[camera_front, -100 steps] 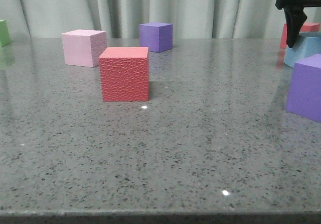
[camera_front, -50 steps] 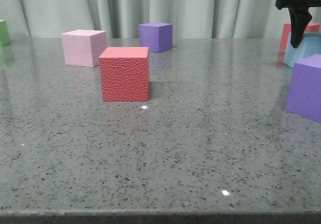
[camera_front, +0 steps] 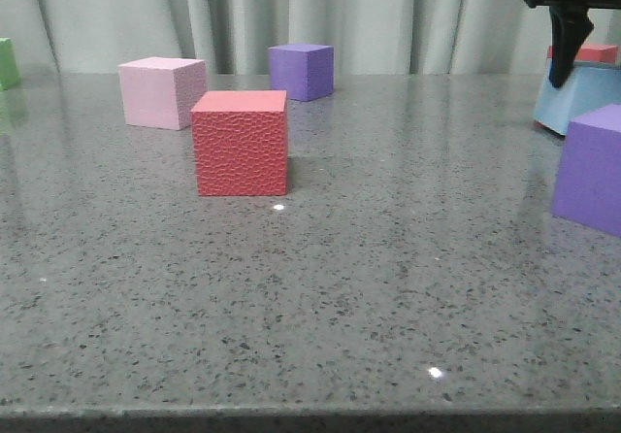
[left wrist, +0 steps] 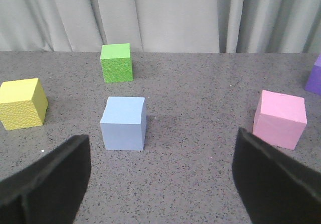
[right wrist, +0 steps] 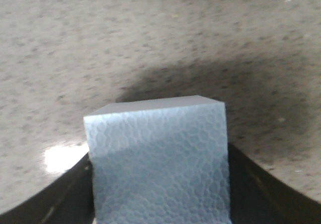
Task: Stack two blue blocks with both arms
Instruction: 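Lower the right gripper onto a light blue cube and close it, then carry the light blue cube with the right gripper behind the red cube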
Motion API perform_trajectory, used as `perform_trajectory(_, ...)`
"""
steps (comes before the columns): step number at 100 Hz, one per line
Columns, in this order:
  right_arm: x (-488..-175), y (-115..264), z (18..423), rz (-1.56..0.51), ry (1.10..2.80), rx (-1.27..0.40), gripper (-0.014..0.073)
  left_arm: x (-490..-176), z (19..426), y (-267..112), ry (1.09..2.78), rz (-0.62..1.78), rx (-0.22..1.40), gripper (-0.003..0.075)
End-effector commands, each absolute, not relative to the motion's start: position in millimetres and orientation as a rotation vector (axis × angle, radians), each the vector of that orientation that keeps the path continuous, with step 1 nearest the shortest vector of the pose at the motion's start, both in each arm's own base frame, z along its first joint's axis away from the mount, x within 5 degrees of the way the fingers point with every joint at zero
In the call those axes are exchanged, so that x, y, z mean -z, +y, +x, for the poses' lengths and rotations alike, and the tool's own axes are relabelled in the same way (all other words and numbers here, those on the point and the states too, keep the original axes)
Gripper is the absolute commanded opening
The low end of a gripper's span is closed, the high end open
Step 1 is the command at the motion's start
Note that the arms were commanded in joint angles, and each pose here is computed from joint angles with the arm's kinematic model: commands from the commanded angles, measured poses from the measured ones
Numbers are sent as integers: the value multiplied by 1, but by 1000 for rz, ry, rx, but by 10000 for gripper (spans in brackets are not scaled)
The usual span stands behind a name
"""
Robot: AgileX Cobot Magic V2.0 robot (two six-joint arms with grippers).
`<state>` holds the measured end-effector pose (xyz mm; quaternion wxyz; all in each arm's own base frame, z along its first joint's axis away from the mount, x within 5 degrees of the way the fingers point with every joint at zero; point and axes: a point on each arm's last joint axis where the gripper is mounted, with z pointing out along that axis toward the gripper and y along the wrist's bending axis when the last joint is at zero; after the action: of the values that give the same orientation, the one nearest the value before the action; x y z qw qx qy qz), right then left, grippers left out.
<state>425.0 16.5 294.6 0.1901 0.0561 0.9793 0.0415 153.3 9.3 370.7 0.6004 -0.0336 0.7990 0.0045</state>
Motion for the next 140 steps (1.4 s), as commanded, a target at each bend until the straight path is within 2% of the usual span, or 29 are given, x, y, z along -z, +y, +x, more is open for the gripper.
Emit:
perform_trajectory(1, -341, 30, 412, 151, 2620, -180, 302, -388, 154, 10, 1746, -73, -24, 555)
perform_trajectory(37, -380, 118, 395, 61, 2526, -121, 277, -388, 154, 10, 1746, -73, -24, 555)
perform_trajectory(55, -388, 159, 388, 42, 2500, -200, 271, -388, 154, 10, 1746, -73, -24, 555)
perform_trajectory(94, -391, 210, 375, 74, 2441, -361, 271, -388, 154, 10, 1746, -76, -20, 555)
perform_trajectory(116, -371, 235, 384, 37, 2479, -378, 271, -388, 154, 10, 1746, -76, -19, 555)
perform_trajectory(140, -364, 253, 395, 51, 2481, -425, 271, -388, 154, 10, 1746, -76, -19, 555)
